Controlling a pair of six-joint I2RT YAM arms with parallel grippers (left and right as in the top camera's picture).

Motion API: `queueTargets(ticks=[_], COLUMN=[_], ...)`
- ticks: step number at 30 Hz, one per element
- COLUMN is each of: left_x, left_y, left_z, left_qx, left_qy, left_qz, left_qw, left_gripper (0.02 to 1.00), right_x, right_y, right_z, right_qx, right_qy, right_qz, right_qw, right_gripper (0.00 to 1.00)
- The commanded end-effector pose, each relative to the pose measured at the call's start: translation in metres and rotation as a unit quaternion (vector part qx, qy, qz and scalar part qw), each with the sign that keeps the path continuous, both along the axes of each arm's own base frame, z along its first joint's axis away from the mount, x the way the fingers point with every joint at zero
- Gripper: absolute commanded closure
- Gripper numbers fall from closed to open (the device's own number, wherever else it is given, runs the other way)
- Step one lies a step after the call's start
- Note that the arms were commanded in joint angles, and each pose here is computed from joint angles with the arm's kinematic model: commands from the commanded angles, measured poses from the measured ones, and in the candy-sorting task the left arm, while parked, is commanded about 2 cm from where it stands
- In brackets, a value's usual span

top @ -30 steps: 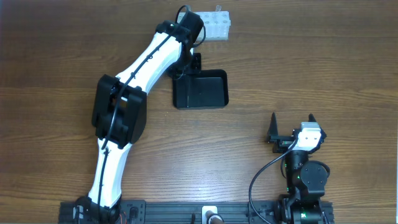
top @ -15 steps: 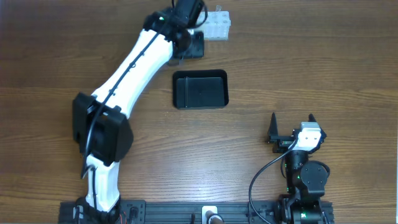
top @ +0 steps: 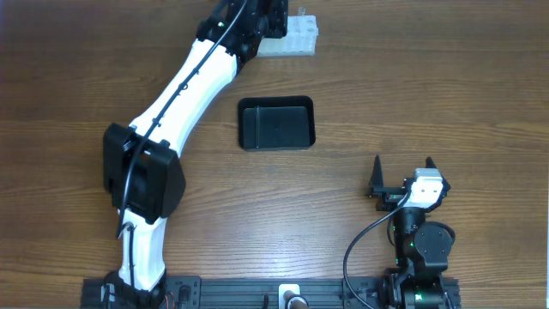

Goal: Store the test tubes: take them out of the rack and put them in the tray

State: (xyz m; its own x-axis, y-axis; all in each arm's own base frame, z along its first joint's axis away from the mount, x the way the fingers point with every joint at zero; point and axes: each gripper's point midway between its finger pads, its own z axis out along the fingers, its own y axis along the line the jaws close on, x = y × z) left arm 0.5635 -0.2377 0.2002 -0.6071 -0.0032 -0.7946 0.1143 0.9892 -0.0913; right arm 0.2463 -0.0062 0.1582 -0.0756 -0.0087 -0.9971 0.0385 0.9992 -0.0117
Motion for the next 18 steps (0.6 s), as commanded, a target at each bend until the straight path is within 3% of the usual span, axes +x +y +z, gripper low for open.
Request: queueTargets(ticks=[1, 18], left_x=[0.022, 0.069], left_y=[0.019, 0.006], left_z=[-0.028, -0.069], left_qx=[0.030, -0.015], left_qy=[-0.005, -0.053], left_qz=[0.019, 0.010], left_qw=[0.999, 0.998], left_gripper=[0.314, 0.303], right_x=[0.000, 0.000], right_y=[-0.001, -0.001], right_z=[-0.001, -0.001], right_qx=[-0.004, -0.004], right_qy=[-0.001, -0.001], right_qz=[0.000, 0.000], right_qw=[1.000, 1.000], right_gripper=[0.007, 0.009])
